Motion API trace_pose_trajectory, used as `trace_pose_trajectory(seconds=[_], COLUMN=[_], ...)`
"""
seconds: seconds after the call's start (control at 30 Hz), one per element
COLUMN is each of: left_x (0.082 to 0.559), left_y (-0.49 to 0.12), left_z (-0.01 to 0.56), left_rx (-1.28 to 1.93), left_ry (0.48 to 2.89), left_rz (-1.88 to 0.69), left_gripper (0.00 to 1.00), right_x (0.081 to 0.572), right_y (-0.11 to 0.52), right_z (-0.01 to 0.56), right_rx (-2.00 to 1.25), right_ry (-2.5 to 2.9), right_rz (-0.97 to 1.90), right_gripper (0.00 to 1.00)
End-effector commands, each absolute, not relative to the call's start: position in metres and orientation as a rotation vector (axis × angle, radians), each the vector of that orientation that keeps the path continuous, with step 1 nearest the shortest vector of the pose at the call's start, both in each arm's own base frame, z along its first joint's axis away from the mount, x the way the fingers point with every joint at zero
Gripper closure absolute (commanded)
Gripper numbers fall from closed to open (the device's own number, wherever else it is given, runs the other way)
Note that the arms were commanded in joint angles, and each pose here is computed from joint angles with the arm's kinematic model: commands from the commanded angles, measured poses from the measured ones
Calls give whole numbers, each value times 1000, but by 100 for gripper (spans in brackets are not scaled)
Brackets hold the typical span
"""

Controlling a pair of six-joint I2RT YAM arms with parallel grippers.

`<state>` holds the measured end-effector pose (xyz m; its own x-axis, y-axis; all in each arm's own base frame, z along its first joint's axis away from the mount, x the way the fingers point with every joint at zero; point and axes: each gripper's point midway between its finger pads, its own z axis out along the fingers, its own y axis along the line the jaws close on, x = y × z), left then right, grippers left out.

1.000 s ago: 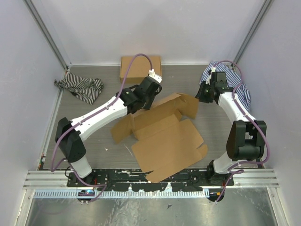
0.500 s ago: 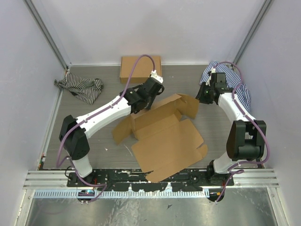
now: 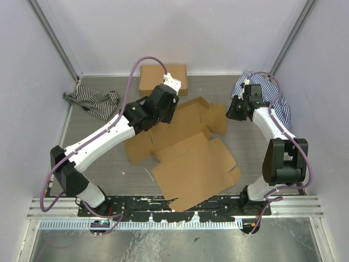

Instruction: Fold the paper box

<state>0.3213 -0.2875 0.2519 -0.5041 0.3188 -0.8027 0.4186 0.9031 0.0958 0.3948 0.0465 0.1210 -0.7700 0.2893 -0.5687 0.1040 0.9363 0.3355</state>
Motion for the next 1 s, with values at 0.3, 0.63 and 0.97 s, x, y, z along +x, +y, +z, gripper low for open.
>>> trace_pose_trajectory(seconds=[0.3,0.63,0.97], left_x=[315,415,441], left_y=[-290,-214,-165], left_z=[228,220,127], left_rx=[542,162,29], left_ry=[2157,2289,2607], left_rz=[-175,-328,-140], left_gripper=[58,38,41], right_x=[406,440,444], right_y=[53,77,78], right_z=[127,152,149], right_rx=[251,190,199], right_ry=[2394,2333,2333], right_rz=[423,601,559], right_gripper=[72,56,54])
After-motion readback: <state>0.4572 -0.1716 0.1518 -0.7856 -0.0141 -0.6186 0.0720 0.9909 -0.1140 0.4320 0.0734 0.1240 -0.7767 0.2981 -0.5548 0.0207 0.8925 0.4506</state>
